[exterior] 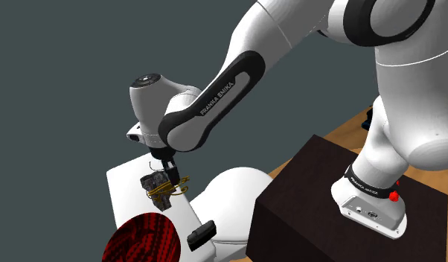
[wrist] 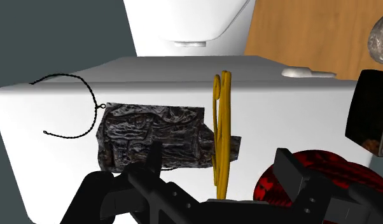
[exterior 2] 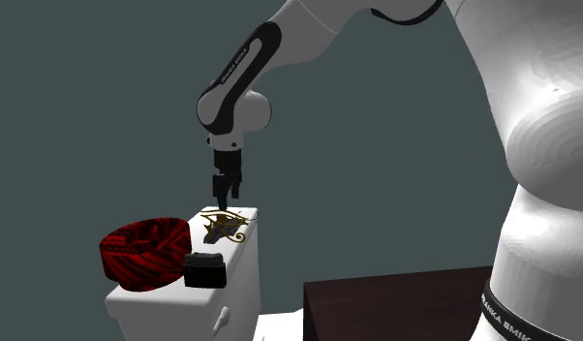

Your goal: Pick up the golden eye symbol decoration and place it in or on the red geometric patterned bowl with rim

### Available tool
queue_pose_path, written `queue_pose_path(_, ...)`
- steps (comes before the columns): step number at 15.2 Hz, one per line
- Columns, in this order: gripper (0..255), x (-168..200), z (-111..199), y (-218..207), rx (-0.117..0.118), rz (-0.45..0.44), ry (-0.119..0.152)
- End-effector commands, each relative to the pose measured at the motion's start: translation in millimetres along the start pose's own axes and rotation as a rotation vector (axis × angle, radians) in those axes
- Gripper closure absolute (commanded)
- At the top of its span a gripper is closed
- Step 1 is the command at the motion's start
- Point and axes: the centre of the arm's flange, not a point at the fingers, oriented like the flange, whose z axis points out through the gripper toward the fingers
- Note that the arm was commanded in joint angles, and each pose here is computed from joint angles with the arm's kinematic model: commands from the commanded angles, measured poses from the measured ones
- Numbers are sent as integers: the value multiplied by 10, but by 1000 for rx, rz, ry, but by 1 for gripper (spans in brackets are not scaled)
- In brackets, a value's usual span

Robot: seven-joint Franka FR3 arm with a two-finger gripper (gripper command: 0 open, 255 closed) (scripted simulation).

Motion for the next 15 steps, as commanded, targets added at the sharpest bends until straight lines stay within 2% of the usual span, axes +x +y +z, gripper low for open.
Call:
queue_pose_path(1, 0, 116, 115, -106, 1, -49, 3)
queue_pose_path(9, 0, 117, 515, -107, 1, -49, 3)
queue_pose_path(15, 0, 117, 515, -106, 1, -49, 3)
